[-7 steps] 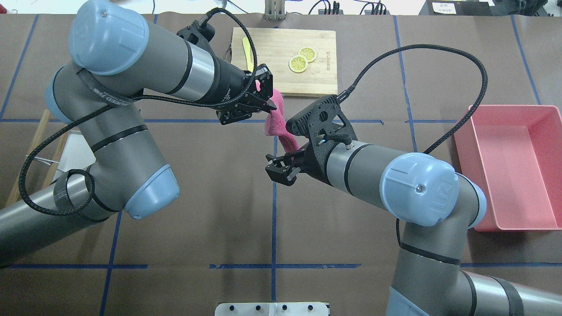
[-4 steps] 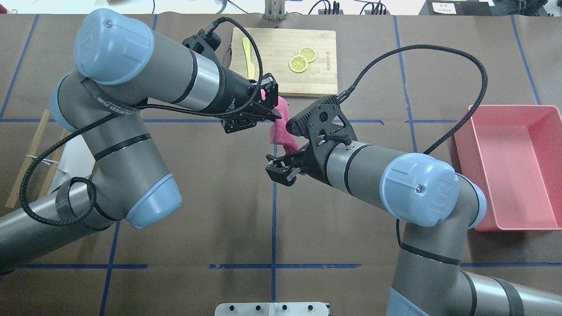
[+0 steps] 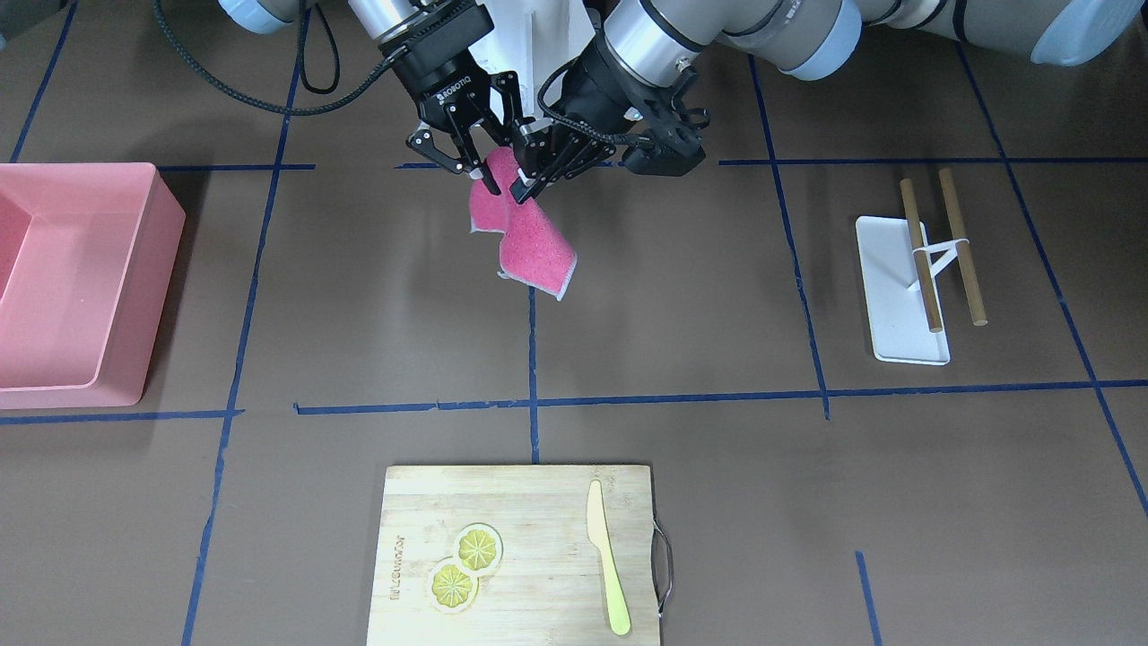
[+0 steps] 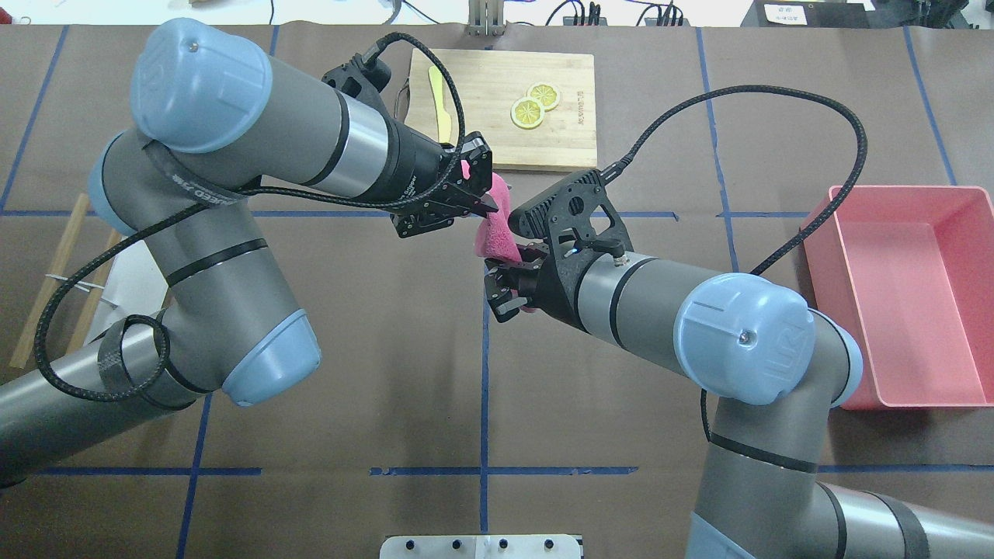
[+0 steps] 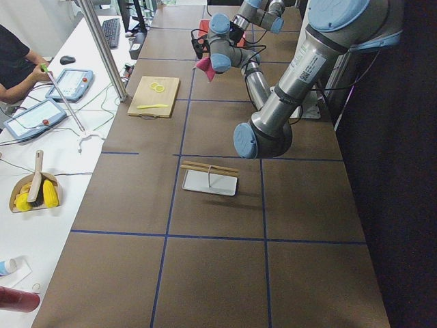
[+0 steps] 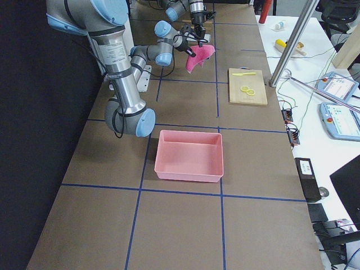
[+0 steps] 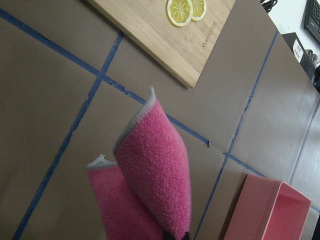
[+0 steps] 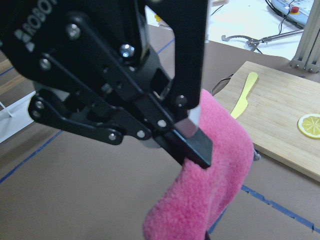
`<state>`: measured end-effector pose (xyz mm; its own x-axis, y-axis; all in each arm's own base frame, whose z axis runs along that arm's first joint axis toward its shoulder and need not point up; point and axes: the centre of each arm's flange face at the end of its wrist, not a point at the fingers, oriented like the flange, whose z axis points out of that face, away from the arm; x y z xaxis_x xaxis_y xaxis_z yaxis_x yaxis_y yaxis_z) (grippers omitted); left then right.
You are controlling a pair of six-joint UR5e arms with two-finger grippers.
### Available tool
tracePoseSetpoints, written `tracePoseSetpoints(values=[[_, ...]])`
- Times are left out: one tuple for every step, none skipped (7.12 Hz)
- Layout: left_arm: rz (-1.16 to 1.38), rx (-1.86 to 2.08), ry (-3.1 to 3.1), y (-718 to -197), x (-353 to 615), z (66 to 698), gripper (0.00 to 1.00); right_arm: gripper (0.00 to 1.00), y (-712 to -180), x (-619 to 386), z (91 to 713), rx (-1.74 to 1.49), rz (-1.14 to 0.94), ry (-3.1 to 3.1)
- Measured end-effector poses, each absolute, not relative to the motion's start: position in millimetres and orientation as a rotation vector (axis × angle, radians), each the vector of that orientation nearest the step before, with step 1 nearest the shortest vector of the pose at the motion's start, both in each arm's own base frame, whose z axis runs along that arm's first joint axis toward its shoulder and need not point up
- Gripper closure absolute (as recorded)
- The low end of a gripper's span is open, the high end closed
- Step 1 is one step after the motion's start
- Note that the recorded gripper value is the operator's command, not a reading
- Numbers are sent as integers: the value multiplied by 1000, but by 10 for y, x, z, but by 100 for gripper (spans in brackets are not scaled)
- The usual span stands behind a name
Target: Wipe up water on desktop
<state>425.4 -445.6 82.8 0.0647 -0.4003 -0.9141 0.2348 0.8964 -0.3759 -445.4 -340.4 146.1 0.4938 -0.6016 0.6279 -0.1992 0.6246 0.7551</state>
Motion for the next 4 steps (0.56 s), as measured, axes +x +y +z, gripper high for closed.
tracePoseSetpoints(values=[[-481, -140, 1429, -4457, 4255, 833, 100, 100, -3401, -4454, 1460, 895, -285, -1060], [-480, -140, 1429, -4456, 4254, 834, 100, 100, -3399, -4454, 1458, 894, -284, -1061], [-480, -139, 1429, -4455, 4253, 837, 91, 100, -3398, -4452, 1455, 894, -284, -1062], [-480, -139, 1429, -4455, 4253, 840, 60, 100, -3395, -4446, 1448, 894, -284, -1064]])
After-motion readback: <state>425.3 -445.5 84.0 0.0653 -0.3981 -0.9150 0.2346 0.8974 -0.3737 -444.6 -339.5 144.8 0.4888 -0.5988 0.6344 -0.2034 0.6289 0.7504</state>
